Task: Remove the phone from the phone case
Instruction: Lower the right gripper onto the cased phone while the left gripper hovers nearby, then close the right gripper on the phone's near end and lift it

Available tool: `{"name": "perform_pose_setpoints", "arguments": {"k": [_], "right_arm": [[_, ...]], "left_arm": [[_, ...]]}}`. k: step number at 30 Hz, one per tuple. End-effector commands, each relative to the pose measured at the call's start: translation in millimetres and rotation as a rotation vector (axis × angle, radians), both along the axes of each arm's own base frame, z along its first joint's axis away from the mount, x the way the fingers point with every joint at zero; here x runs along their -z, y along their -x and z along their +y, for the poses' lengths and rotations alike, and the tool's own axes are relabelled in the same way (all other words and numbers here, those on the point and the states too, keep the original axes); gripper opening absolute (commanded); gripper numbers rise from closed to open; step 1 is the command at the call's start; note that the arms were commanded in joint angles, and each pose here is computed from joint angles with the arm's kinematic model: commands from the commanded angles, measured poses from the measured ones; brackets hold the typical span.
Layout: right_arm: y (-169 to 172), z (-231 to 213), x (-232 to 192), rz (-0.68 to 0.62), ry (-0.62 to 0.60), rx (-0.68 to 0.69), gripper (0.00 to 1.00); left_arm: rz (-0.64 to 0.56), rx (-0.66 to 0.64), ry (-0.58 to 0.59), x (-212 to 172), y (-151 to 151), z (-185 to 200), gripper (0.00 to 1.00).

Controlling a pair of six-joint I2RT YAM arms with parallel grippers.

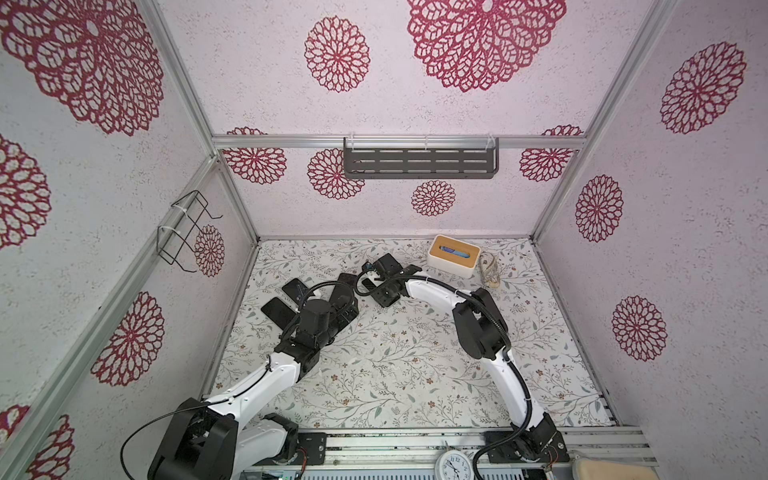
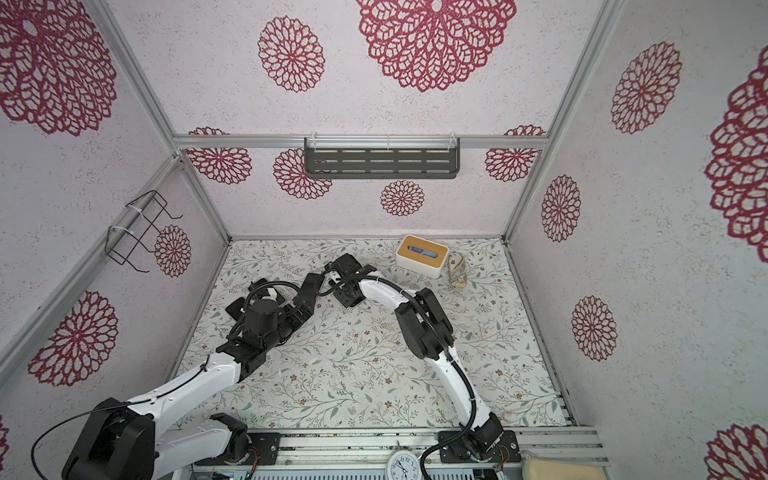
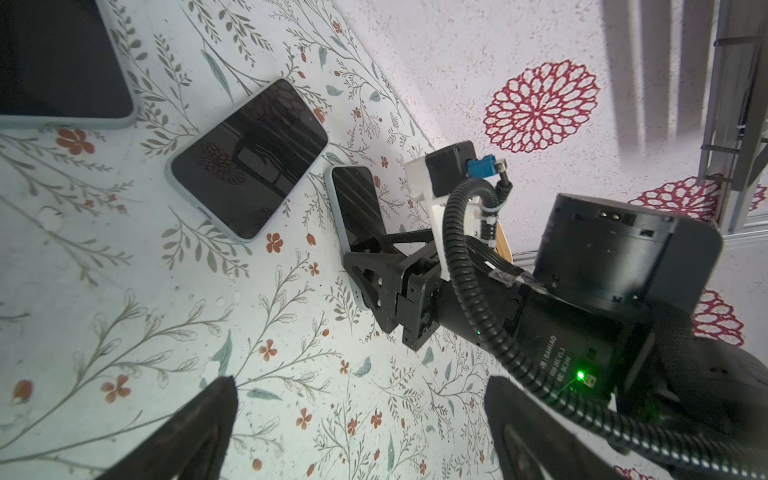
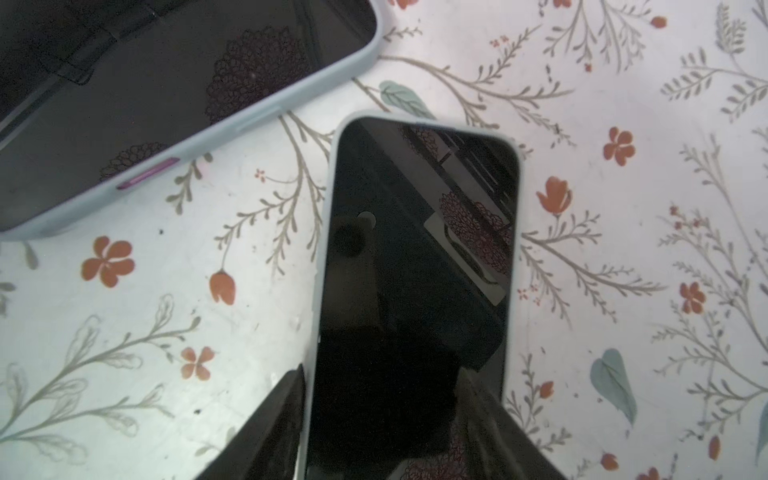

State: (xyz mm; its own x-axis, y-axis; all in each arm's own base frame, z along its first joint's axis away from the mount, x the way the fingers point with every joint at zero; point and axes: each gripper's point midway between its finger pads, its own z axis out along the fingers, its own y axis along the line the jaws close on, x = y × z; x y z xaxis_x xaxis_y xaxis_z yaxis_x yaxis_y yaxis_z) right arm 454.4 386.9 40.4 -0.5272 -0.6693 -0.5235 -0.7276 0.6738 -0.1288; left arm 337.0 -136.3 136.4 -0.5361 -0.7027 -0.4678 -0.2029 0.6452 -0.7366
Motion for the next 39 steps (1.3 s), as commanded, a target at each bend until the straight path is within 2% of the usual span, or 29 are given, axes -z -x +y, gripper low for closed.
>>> {"name": "perform_pose_setpoints", "arguments": {"k": [1, 5, 11, 13, 20, 30, 34, 39], "right_arm": [[7, -10, -9, 0.018, -0.023, 0.037, 0.6], [9, -15, -11, 0.017, -0.006, 0.028, 0.81], [1, -25, -23, -0.018, 0.009, 0.06, 0.94], [0, -26, -22, -0.007, 0.011, 0.06, 0.95], [5, -20, 1, 0.09, 0.033, 0.037, 0.93], [8, -9, 13, 0.172, 0.029, 0.016, 0.88], [10, -7, 20, 0.2, 0.039, 0.021, 0.83], [11, -9, 23, 0.209, 0.043, 0.036, 0.7]], "left_arm": [[-0.029, -0.037, 0.025, -3, -8, 2, 0.97], [-0.028, -0.019, 0.045, -1, -12, -4, 0.97], [-0.027, -0.007, 0.053, 3, -12, -7, 0.97], [-0.026, -0.008, 0.053, 4, -11, -7, 0.97], [-0.023, -0.007, 0.047, 5, -10, -6, 0.97], [-0.011, -0.009, 0.029, 8, -9, -4, 0.97], [-0.011, -0.013, 0.025, 8, -9, -3, 0.97], [-0.006, -0.024, 0.024, 8, -11, -2, 0.97]]}}
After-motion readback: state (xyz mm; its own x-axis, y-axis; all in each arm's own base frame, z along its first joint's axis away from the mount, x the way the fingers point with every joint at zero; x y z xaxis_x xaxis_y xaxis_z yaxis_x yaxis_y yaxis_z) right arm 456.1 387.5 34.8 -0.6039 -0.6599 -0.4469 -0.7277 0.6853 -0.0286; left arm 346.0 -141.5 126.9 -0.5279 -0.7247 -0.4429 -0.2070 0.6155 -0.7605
